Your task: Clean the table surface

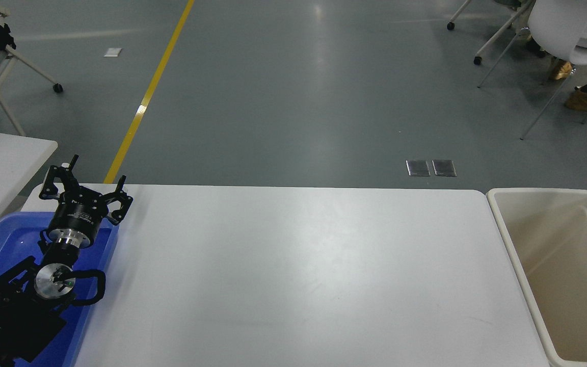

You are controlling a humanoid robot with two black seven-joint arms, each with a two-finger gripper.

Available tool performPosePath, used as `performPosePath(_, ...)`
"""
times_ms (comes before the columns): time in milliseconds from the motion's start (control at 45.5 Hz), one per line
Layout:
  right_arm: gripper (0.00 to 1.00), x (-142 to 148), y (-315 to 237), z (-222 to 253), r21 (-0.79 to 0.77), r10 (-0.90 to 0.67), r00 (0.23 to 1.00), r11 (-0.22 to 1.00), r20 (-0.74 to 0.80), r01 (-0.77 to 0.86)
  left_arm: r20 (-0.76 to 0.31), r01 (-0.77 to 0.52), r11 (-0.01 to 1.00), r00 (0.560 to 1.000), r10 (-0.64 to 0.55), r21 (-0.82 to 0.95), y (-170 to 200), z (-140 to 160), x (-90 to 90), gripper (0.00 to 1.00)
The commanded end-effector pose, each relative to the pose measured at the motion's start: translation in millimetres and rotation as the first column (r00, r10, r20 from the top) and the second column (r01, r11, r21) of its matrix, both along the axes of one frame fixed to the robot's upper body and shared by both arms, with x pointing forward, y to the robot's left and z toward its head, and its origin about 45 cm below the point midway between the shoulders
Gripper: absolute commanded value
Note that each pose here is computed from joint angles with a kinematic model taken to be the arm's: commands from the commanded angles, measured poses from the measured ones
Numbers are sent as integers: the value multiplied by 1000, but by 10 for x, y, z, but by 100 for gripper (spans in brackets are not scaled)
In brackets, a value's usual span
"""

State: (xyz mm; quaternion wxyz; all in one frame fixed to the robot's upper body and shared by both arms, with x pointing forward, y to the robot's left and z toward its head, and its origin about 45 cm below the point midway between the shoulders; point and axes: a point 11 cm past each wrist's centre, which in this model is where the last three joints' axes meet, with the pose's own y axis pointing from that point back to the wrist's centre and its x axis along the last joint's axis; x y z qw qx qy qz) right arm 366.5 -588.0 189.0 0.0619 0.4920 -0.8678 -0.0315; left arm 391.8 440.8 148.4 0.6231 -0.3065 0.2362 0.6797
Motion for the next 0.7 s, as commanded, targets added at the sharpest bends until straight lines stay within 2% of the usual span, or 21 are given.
performPosePath(0,0,-390,-94,-398,-56,-6,988,998,-156,-2,0,0,1000,1000,0,0,1,-1,-1,100)
performPosePath(286,0,-561,-80,-625,-176,55,926,976,-373,-129,1,1,1000,1000,-1,0,-3,1,1,100)
performPosePath(352,0,-564,-53,-681,-241,87,863,942,-498,-234,0,0,1000,1000,0,0,1,-1,-1,100)
performPosePath(681,0,-572,21,-783,-330,127,636,768,-761,-549,0,0,1000,1000,0,0,1,-1,-1,100)
